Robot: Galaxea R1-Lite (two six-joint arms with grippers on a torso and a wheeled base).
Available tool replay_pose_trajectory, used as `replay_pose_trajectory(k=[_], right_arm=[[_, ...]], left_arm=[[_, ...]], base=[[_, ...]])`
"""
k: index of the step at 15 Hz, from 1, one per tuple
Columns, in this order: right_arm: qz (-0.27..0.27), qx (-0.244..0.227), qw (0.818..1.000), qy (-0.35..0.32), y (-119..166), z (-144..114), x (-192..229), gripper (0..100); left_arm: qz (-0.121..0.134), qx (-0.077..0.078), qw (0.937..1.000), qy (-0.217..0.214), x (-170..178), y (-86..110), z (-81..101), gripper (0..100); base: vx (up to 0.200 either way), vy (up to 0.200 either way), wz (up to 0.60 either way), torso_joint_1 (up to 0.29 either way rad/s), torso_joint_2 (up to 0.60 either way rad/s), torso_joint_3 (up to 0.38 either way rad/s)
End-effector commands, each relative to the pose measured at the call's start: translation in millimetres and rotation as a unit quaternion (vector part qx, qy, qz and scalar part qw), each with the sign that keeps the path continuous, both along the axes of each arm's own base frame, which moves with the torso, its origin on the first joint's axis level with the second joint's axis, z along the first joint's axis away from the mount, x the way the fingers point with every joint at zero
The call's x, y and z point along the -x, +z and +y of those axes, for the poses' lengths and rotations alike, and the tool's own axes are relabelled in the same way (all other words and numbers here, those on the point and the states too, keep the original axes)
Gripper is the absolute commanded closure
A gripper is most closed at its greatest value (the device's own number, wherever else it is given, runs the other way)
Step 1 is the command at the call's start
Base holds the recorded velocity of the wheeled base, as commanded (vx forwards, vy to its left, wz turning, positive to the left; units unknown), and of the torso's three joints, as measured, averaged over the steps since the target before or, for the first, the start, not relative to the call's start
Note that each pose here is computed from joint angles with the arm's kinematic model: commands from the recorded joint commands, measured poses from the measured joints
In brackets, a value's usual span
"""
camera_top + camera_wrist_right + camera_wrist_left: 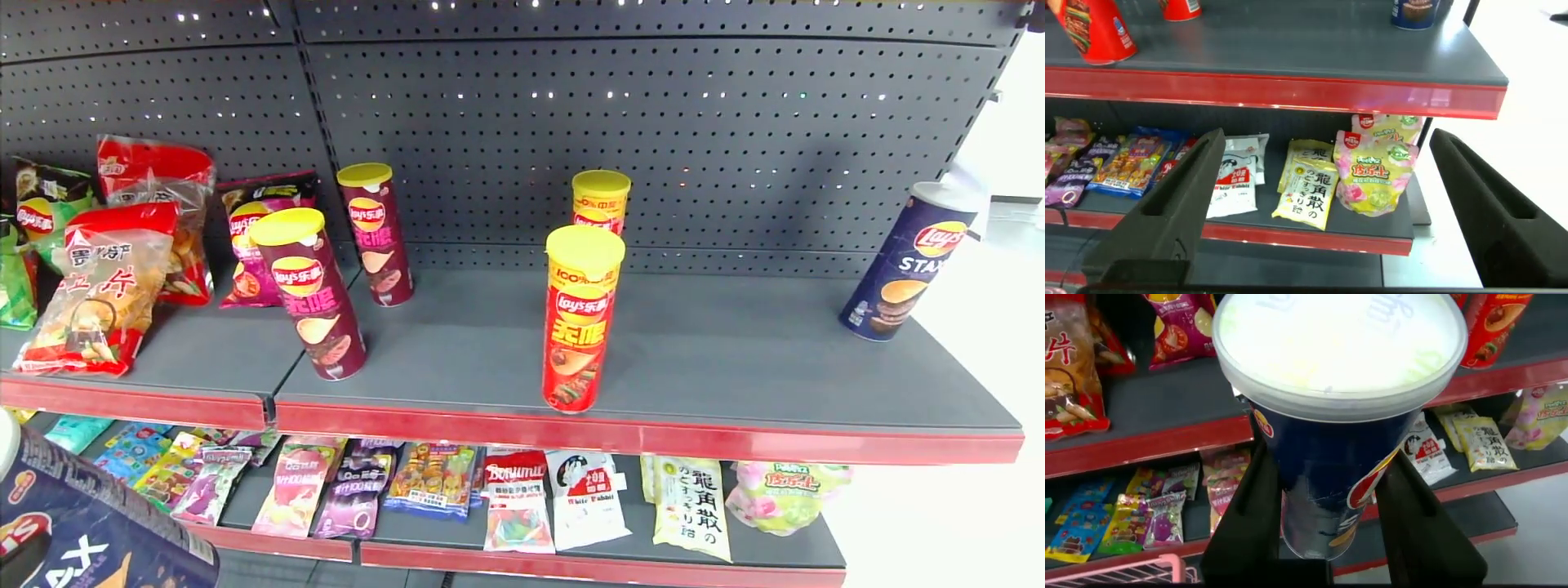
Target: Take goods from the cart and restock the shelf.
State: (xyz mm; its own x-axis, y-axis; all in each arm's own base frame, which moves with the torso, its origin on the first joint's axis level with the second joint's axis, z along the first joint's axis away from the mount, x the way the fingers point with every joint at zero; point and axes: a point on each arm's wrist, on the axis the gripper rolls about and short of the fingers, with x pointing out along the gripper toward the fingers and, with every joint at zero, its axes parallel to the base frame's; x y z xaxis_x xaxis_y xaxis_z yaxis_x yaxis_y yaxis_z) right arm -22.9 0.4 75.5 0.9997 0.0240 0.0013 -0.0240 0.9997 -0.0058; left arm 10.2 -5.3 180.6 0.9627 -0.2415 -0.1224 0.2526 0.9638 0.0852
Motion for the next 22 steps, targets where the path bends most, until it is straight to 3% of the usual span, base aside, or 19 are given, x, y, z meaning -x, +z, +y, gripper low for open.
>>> replay_pose_trajectory(k=[1, 3, 9, 22], right_arm=[[0.001, 0.0, 1.0, 0.0, 0.0, 0.0, -0.1, 0], [0.001, 0.0, 1.0, 0.0, 0.0, 0.0, -0.1, 0], [0.001, 0.0, 1.0, 0.0, 0.0, 0.0, -0.1, 0], [0.001, 0.0, 1.0, 0.0, 0.0, 0.0, -0.1, 0]], left_arm=[[0.0, -0.002, 1.0, 0.0, -0.4, 0.2, 0.0, 100], [0.0, -0.005, 1.0, -0.001, -0.2, -0.2, 0.0, 100], [-0.004, -0.02, 0.9998, -0.002, 0.0, -0.8, 0.0, 100], [-0.005, -0.021, 0.9998, -0.003, 0.8, -1.1, 0.0, 100]], base=[[0.0, 0.0, -0.6, -0.002, 0.0, 0.002], [0.0, 0.0, -0.6, 0.002, 0.0, 0.005], [0.0, 0.0, 0.0, 0.0, 0.0, 0.0], [0.0, -0.2, 0.0, -0.001, 0.0, 0.001]])
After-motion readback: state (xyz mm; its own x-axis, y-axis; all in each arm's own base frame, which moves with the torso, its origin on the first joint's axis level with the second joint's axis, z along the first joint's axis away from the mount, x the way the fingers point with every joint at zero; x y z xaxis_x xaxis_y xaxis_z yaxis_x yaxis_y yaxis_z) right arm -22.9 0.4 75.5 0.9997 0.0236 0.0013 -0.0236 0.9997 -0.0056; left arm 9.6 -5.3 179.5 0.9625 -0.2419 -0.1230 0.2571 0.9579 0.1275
